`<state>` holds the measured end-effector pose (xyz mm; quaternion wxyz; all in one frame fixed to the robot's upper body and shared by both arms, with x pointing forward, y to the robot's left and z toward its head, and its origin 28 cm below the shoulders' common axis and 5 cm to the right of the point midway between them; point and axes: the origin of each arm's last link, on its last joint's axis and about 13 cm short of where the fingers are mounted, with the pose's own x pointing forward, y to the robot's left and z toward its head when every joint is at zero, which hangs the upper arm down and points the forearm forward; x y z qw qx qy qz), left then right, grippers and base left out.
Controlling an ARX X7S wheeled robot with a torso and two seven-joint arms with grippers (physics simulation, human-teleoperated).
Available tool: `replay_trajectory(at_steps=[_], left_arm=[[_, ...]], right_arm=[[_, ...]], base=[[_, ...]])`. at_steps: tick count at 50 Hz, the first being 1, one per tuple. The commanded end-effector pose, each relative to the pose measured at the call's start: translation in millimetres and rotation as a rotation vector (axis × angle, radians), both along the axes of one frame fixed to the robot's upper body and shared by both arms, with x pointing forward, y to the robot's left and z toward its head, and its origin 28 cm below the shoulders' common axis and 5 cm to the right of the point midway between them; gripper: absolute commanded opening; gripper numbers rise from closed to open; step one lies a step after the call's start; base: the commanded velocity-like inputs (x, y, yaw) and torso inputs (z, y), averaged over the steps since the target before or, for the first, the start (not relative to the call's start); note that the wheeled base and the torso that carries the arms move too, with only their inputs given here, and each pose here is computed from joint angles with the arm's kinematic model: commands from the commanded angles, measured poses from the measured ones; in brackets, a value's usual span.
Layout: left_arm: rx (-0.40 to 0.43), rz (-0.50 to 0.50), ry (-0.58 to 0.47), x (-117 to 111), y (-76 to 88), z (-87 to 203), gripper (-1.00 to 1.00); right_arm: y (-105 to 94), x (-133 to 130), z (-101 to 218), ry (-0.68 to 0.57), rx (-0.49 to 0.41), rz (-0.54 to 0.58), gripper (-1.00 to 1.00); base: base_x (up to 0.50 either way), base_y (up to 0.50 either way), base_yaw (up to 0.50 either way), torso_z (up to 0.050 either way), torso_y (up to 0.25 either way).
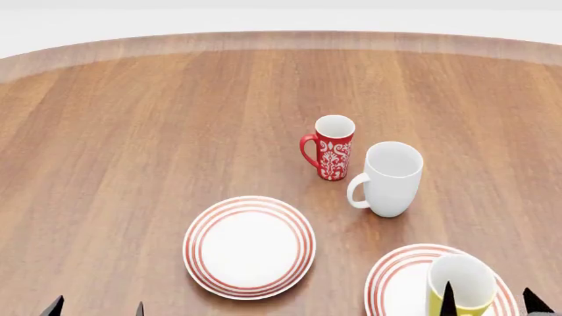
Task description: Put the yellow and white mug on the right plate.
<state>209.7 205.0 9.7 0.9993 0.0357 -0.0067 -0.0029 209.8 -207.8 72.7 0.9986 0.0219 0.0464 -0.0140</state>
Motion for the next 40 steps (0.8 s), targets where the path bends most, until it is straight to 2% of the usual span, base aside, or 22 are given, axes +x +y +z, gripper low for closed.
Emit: replay_trajectory(at_steps=[1, 10, 24, 25, 26, 30, 35, 40], left_arm=[[0.006, -0.004, -0.009, 2, -1.3, 0, 1.0], [0.003, -0.005, -0.01, 2, -1.4, 0, 1.0], [-0.002, -0.003, -0.017, 1, -1.2, 1, 1.0], [-0.003, -0.001, -0.018, 2, -1.0, 1, 1.0], [-0.003, -0.001, -0.019, 2, -0.9, 1, 1.0], [-0.003, -0.001, -0.02, 2, -0.9, 1, 1.0], [-0.005, 0.0, -0.023, 2, -0.9, 1, 1.0], [-0.005, -0.002, -0.025, 1, -1.2, 2, 1.0]], right_arm=[[6.5, -25, 30, -0.133, -0.02, 0.007, 1.0], [19.4, -40, 50, -0.221, -0.065, 0.06, 1.0], [37.3, -56, 64, -0.328, -0.117, 0.16, 1.0], [39.1, -58, 64, -0.336, -0.118, 0.179, 1.0], [40.5, -59, 65, -0.377, -0.16, 0.183, 1.0], [44.4, -63, 63, -0.383, -0.179, 0.226, 1.0], [54.0, -76, 62, -0.433, -0.239, 0.352, 1.0], [59.0, -83, 59, -0.449, -0.275, 0.42, 1.0]], base=[[0.0, 0.0, 0.0, 0.0, 0.0], [0.0, 0.0, 0.0, 0.0, 0.0], [0.0, 0.0, 0.0, 0.0, 0.0], [0.0, 0.0, 0.0, 0.0, 0.0], [0.0, 0.0, 0.0, 0.0, 0.0], [0.0, 0.0, 0.0, 0.0, 0.0], [0.0, 0.0, 0.0, 0.0, 0.0], [0.0, 0.0, 0.0, 0.0, 0.0]])
